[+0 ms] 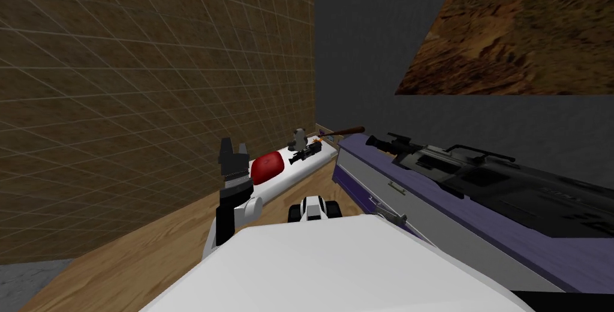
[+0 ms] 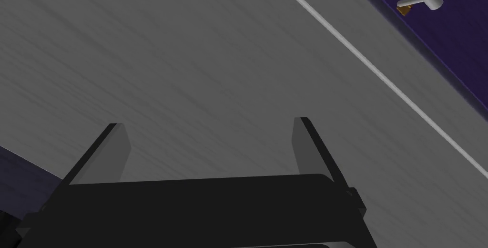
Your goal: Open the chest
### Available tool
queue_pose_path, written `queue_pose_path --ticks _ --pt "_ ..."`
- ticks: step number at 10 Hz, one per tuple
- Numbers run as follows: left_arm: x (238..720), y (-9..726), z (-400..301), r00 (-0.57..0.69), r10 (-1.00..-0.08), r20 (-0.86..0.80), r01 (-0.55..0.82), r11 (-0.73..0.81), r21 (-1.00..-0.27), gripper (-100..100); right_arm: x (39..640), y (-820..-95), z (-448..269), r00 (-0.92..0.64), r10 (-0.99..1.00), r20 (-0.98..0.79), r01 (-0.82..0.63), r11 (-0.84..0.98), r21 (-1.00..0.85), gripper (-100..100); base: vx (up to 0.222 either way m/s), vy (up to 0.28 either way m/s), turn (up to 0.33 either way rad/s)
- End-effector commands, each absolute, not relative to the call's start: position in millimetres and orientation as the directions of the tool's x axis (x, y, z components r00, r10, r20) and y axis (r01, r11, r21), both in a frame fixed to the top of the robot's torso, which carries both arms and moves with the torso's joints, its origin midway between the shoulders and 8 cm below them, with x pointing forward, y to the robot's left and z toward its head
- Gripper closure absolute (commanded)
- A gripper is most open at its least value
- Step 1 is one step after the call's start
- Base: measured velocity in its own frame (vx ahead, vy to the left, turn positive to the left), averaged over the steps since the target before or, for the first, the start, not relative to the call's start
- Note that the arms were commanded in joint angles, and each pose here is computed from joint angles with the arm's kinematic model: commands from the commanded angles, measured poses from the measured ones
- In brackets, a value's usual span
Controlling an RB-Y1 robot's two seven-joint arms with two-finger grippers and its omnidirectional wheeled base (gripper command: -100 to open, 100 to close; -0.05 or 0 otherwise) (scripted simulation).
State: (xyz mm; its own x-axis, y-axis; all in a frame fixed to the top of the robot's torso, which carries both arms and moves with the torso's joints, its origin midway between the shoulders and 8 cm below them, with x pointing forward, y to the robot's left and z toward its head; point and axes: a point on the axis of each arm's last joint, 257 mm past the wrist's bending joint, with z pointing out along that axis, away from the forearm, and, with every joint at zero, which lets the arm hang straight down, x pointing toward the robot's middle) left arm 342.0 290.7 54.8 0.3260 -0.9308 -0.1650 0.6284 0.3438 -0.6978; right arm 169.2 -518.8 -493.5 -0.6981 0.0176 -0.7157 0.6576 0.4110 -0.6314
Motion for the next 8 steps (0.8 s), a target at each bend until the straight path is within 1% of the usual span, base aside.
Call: queue_pose_path --ticks 1,3,5,8 --pt "342.0 290.7 54.8 0.326 -0.931 -0.165 0.628 0.344 -0.698 0 163.8 -534.2 -473.2 -0.715 -0.077 -0.695 0.636 0.340 -0.693 -100 0.016 0.022 0.130" --pt "341.9 290.7 54.8 0.326 -0.931 -0.165 0.628 0.344 -0.698 0 156.7 -538.0 -471.9 -0.726 -0.082 -0.682 0.629 0.321 -0.708 -100 0.016 0.012 0.036" --pt "342.0 290.7 54.8 0.326 -0.931 -0.165 0.628 0.344 -0.698 0 154.7 -554.8 -445.5 -0.741 -0.192 -0.643 0.599 0.242 -0.763 -100 0.019 0.020 0.159" --pt "341.9 290.7 54.8 0.326 -0.931 -0.165 0.628 0.344 -0.698 0 148.9 -563.5 -427.9 -0.750 -0.246 -0.614 0.588 0.178 -0.789 -100 0.022 0.016 0.063"
